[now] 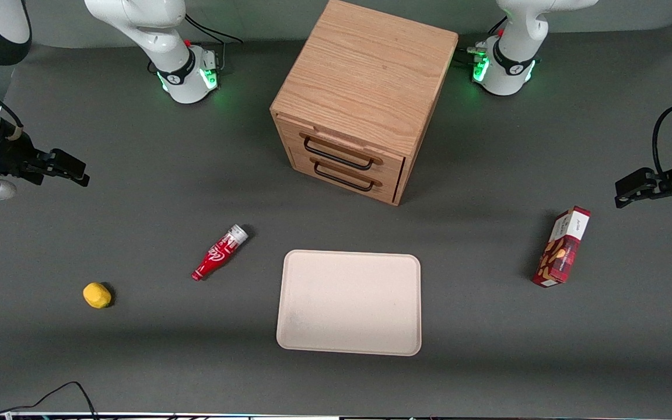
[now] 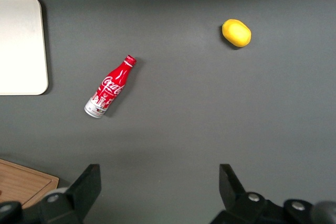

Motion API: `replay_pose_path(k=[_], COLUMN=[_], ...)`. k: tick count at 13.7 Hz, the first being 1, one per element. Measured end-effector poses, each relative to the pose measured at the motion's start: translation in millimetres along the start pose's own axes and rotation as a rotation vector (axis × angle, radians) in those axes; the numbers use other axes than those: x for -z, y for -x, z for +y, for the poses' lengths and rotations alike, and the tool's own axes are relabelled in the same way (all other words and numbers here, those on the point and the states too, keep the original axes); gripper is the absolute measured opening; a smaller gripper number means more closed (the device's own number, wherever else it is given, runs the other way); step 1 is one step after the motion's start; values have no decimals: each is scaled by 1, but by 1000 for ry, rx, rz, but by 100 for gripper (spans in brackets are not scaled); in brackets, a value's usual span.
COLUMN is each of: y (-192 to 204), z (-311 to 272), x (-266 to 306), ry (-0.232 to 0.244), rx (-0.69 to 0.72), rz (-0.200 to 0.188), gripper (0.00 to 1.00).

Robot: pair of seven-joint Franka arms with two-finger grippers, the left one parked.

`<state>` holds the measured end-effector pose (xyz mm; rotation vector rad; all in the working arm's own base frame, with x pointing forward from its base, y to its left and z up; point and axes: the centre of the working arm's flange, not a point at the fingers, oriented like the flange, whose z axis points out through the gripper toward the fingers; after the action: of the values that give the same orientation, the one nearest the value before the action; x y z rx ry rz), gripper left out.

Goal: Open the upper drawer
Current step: 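Move the right gripper toward the wooden cabinet's upper drawer handle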

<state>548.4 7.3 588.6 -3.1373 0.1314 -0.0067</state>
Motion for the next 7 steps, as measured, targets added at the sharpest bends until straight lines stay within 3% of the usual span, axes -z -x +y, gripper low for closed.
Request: replay_pose_path(k=[4,7], y=[0,-2], z=[-1,-21], x=[0,3], ry=[-1,-8], rx=[4,103], rz=[1,11], gripper=[100,100])
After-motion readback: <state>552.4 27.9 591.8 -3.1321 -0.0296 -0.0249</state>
